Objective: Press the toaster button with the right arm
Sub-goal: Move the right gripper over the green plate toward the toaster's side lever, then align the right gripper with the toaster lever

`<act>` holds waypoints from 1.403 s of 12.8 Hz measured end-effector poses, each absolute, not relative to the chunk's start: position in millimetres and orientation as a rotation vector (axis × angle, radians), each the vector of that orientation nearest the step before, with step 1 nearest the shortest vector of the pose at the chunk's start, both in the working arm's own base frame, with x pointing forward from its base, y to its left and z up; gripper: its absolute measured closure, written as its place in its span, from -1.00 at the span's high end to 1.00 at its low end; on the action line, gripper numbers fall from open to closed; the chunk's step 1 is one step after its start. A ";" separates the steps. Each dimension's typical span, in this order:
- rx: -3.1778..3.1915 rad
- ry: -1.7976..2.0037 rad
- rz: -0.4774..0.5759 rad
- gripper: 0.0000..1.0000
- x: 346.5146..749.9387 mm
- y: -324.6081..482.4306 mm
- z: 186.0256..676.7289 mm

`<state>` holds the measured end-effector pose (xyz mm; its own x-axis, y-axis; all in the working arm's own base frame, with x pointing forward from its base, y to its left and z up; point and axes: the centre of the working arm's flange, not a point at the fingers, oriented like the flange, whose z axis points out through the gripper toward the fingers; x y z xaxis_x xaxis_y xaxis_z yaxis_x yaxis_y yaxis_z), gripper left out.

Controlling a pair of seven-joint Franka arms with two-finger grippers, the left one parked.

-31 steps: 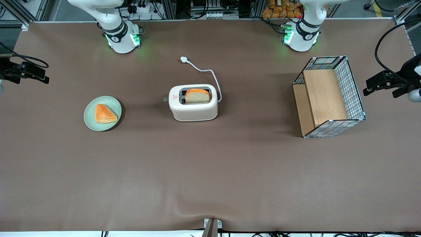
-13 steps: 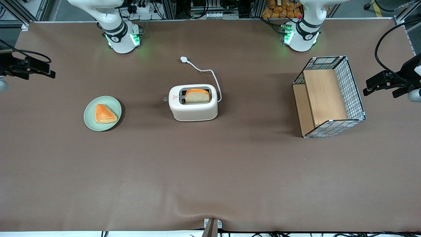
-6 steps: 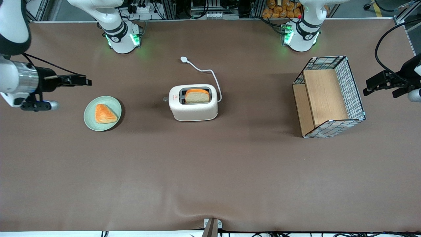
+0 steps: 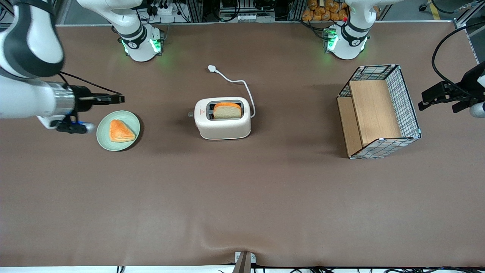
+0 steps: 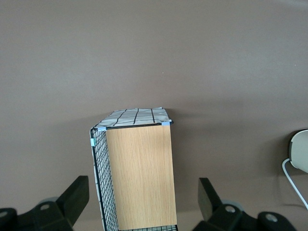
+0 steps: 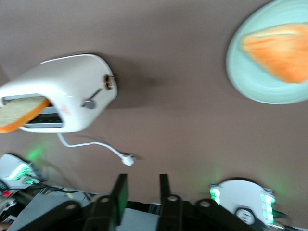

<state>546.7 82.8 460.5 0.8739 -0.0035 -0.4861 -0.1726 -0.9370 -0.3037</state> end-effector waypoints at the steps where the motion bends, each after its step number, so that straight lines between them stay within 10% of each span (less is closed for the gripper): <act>1: -2.683 0.121 0.711 -0.68 548.8 96.6 452.8; 3: -2.675 0.096 0.720 -0.97 554.1 119.8 432.7; 18: -2.747 0.012 0.570 -0.98 508.4 242.7 315.7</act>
